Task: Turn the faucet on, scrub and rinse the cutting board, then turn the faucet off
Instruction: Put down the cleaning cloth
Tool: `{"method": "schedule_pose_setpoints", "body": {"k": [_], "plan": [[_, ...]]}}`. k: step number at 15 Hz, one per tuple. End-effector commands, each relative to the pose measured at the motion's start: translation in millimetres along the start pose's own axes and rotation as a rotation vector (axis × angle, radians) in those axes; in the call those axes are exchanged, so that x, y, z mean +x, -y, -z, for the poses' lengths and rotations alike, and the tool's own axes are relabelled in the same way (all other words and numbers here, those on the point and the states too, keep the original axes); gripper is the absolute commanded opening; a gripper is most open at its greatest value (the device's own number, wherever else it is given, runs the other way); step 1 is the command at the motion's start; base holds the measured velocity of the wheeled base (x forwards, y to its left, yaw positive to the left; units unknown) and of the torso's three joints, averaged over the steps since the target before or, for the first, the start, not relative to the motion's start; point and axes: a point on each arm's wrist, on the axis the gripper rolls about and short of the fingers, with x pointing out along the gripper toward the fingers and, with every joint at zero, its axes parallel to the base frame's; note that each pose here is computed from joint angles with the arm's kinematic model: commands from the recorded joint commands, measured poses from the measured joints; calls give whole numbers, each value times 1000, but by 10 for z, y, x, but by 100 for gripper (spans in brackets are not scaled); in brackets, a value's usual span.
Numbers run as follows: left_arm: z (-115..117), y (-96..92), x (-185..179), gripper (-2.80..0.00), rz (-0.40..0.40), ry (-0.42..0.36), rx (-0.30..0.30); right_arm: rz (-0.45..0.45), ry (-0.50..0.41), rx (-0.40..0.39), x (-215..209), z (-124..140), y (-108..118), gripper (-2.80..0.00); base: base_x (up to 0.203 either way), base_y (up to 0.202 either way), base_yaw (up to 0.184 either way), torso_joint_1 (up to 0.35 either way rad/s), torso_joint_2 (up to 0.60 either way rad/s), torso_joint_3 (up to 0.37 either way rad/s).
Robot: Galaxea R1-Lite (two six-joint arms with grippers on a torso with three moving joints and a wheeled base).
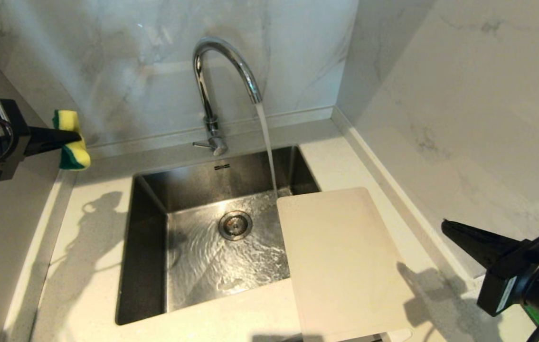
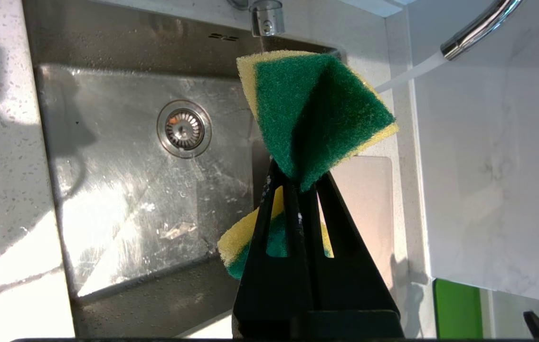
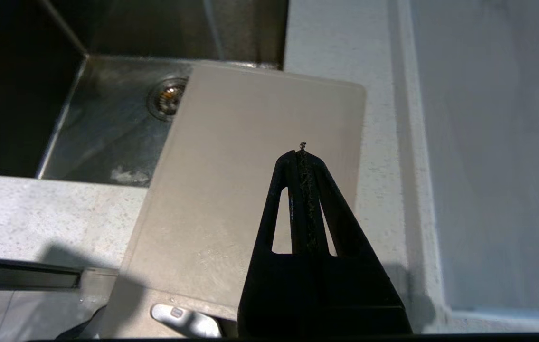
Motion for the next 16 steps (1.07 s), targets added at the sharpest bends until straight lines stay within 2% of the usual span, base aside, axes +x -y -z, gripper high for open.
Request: {"method": "schedule_pose_setpoints", "body": {"k": [1,6,11,13,16], "plan": [[4,-9,11,-280,0,-4,-5,43,37,1,-171,28,22,-280,0,0,0,0,0,0],[46,-45,26,-280,-11,-18,-13,80,135,-3,-561,124,-37,-280,0,0,0,0,0,0],[78,-72,38,-280,-16,-28,-17,139,199,-3,-950,361,-113,-280,0,0,0,0,0,0],[92,-80,43,-280,-17,-32,-19,142,202,-3,-1175,509,-165,-280,0,0,0,0,0,0],[114,-79,59,-280,-15,-41,-19,190,123,43,-1264,789,-202,-280,0,0,0,0,0,0]]}}
